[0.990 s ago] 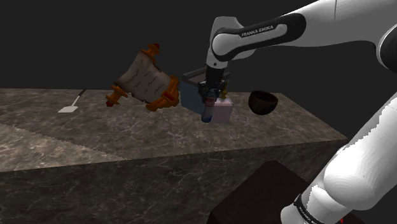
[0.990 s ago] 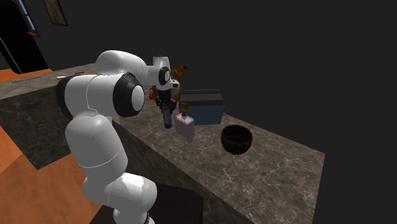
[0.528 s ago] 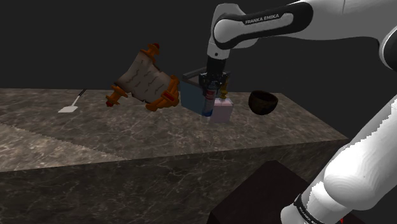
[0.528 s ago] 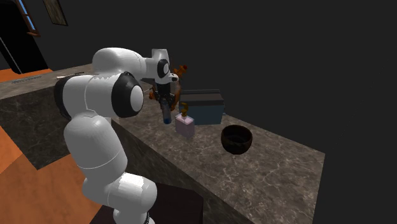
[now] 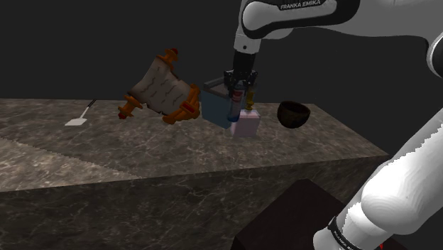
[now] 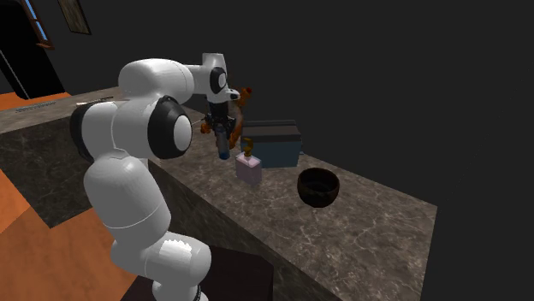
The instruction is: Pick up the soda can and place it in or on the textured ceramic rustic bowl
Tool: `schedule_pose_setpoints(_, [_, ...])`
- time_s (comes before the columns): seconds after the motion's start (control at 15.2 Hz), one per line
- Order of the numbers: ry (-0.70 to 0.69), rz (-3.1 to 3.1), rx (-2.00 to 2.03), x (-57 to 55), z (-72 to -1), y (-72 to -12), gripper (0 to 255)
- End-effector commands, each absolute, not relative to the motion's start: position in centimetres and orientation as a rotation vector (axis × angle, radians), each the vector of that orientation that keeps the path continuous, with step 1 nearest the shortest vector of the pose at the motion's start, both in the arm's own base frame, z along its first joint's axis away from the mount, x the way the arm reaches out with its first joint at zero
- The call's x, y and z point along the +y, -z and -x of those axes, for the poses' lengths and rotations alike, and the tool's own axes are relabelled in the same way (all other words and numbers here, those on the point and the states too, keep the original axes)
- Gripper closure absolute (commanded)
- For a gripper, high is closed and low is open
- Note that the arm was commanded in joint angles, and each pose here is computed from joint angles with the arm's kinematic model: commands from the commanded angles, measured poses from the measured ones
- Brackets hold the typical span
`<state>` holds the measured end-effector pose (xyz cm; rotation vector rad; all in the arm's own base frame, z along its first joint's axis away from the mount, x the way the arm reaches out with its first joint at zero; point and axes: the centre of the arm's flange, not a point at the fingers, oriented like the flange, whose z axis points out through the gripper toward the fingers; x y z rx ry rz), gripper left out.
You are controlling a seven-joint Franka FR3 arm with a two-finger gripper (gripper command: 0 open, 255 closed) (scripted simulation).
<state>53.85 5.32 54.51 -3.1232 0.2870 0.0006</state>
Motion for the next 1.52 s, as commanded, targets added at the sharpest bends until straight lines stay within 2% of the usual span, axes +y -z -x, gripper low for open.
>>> schedule_pose_setpoints(0.0, [0.0, 3.123, 0.287, 5.4, -54.0, -55.5, 255])
schedule_pose_setpoints(0.66, [0.0, 3.123, 0.287, 5.4, -54.0, -60.8, 255])
schedule_pose_setpoints(1.45, [0.0, 3.123, 0.287, -10.3, -51.8, -62.3, 255])
